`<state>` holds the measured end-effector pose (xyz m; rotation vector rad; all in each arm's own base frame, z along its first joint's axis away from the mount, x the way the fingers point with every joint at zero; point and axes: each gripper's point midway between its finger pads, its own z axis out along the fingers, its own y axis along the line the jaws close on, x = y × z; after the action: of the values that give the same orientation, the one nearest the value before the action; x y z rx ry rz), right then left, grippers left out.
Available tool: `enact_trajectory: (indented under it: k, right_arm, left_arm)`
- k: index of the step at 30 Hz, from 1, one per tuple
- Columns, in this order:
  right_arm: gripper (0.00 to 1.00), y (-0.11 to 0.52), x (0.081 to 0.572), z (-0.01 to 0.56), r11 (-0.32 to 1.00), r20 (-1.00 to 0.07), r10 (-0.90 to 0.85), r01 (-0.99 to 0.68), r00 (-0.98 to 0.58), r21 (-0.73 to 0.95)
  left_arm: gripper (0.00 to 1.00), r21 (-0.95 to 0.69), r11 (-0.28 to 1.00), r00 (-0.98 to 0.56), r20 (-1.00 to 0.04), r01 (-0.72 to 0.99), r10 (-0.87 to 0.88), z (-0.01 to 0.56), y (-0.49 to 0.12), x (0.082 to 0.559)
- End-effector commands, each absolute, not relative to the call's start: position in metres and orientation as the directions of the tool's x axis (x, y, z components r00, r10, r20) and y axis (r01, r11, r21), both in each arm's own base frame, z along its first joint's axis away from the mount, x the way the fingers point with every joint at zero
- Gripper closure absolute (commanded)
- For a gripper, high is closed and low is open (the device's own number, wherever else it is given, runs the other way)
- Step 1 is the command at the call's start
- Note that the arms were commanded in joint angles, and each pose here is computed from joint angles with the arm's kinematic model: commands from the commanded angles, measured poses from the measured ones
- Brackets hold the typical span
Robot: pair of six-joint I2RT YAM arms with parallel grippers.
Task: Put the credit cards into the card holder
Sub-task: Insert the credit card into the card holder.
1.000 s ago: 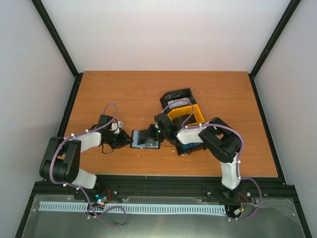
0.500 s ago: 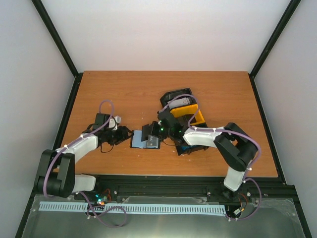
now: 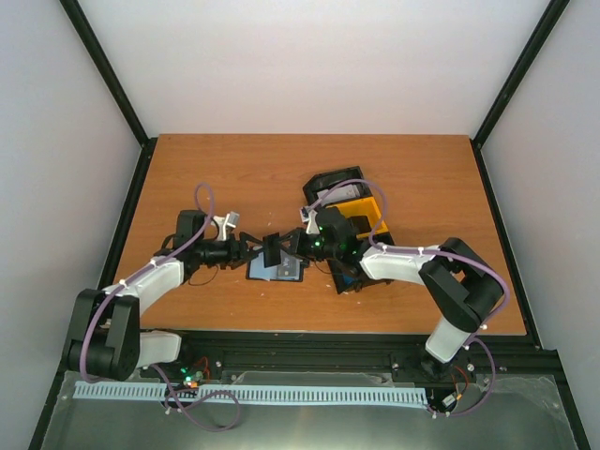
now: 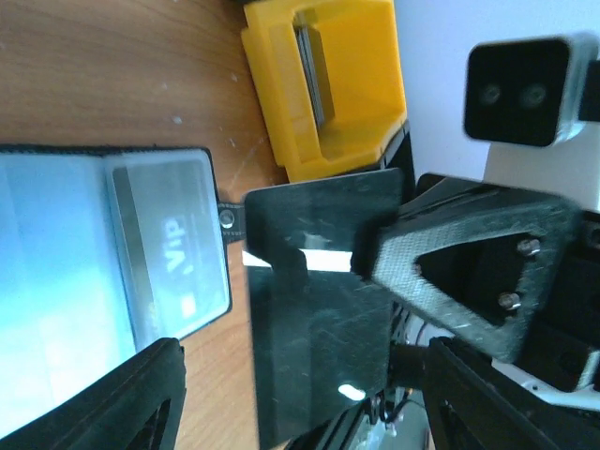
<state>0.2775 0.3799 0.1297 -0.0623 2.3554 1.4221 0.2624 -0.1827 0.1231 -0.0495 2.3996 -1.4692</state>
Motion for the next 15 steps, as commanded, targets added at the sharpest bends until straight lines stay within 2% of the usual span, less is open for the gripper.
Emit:
enact_trajectory:
  k: [1,5,8,12,15]
  right_arm:
    - [0.96,0.389,0.268,0.172,0.317,-0.35,0.168,-0.286,-0.922,0.905]
    - [0.96,0.392,0.263,0.176,0.259,-0.327,0.164,-0.279,-0.931,0.924]
    - [0.96,0.392,0.262,0.174,0.253,-0.32,0.159,-0.275,-0.934,0.928]
    - [0.94,0.391,0.26,0.172,0.257,-0.324,0.153,-0.279,-0.934,0.925]
    - [0.91,0.389,0.258,0.166,0.27,-0.315,0.148,-0.267,-0.938,0.925]
  left_arm:
    - [0.33,-0.917,0.378,-0.966,-0.205,0.132,-0.161,0.126,-0.191,0.25]
    - [0.43,-0.947,0.302,-0.975,-0.164,0.113,-0.149,0.132,-0.196,0.241]
    - [0.56,-0.959,0.258,-0.977,-0.16,0.119,-0.143,0.142,-0.198,0.238]
    - [0.73,-0.954,0.268,-0.969,-0.185,0.137,-0.162,0.146,-0.197,0.241]
    - [0.91,-0.95,0.278,-0.965,-0.198,0.145,-0.171,0.143,-0.196,0.243]
